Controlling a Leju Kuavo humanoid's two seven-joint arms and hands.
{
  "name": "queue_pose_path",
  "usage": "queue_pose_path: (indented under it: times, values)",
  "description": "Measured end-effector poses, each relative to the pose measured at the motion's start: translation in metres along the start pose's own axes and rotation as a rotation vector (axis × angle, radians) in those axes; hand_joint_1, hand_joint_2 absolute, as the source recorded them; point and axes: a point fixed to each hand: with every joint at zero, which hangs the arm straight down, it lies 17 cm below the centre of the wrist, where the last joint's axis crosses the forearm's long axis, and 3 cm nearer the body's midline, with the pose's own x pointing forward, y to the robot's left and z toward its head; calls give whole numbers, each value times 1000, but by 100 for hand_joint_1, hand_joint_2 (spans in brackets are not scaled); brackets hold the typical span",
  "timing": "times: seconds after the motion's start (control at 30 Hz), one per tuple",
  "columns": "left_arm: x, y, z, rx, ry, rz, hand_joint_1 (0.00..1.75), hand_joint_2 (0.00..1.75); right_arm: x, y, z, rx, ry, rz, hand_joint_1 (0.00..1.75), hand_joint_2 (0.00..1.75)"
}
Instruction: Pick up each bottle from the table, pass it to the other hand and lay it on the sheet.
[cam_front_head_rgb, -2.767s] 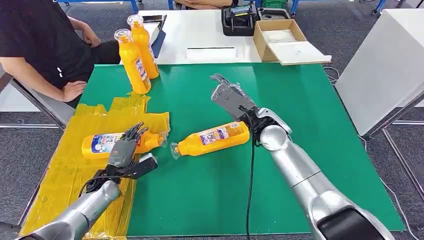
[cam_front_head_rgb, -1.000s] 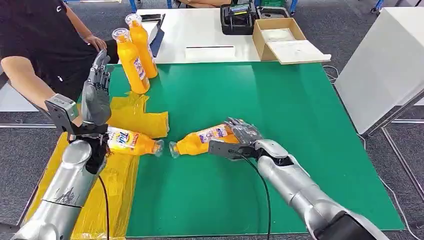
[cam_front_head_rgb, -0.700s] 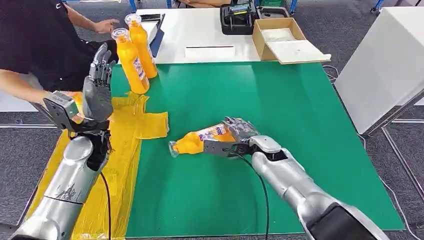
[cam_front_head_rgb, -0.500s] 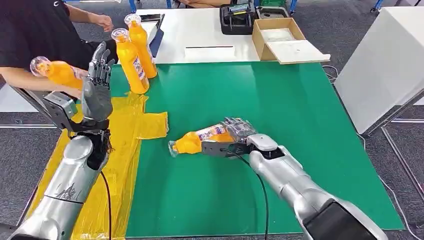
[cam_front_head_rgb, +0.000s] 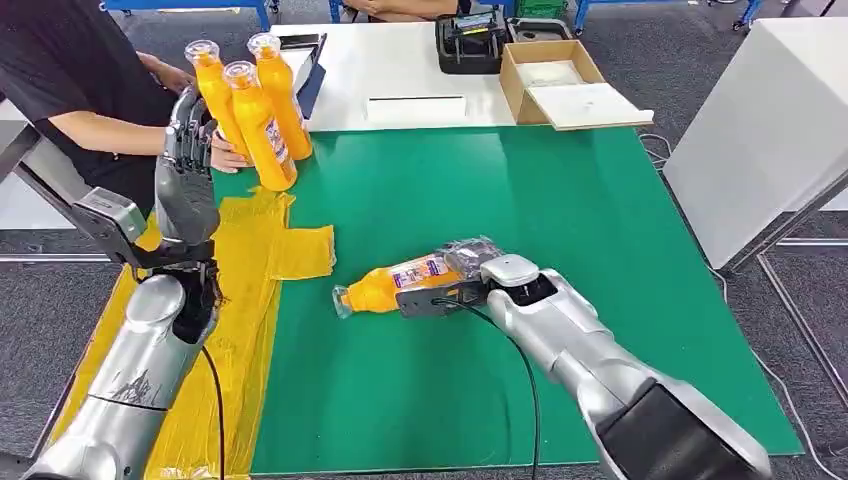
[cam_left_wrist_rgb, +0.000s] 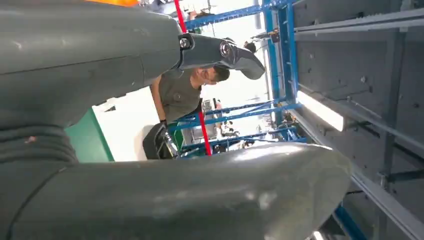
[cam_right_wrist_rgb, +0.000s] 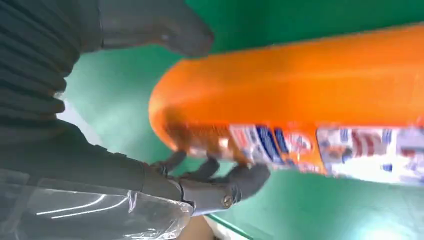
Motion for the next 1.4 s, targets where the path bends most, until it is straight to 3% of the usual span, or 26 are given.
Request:
queue_pose_path:
  times: [0.2, 0.23, 0.27, 0.3, 1.4]
  values:
    - [1, 3, 2, 10, 0, 0, 0, 0, 2, 0, 1, 19, -12, 21, 175, 175]
    - [1, 4, 2, 13, 0, 1, 0, 0, 3, 3, 1, 31, -19, 23, 162, 175]
    - [1, 4, 2, 15, 0, 4, 0, 0, 4, 7, 1, 41, -22, 30, 73, 175]
    - [1, 5, 2, 18, 2, 5, 0, 0, 6, 7, 1, 43, -26, 36, 0, 175]
    - [9, 16, -4, 55, -11, 6, 0, 0, 26, 0, 1, 44, -41, 86, 0, 175]
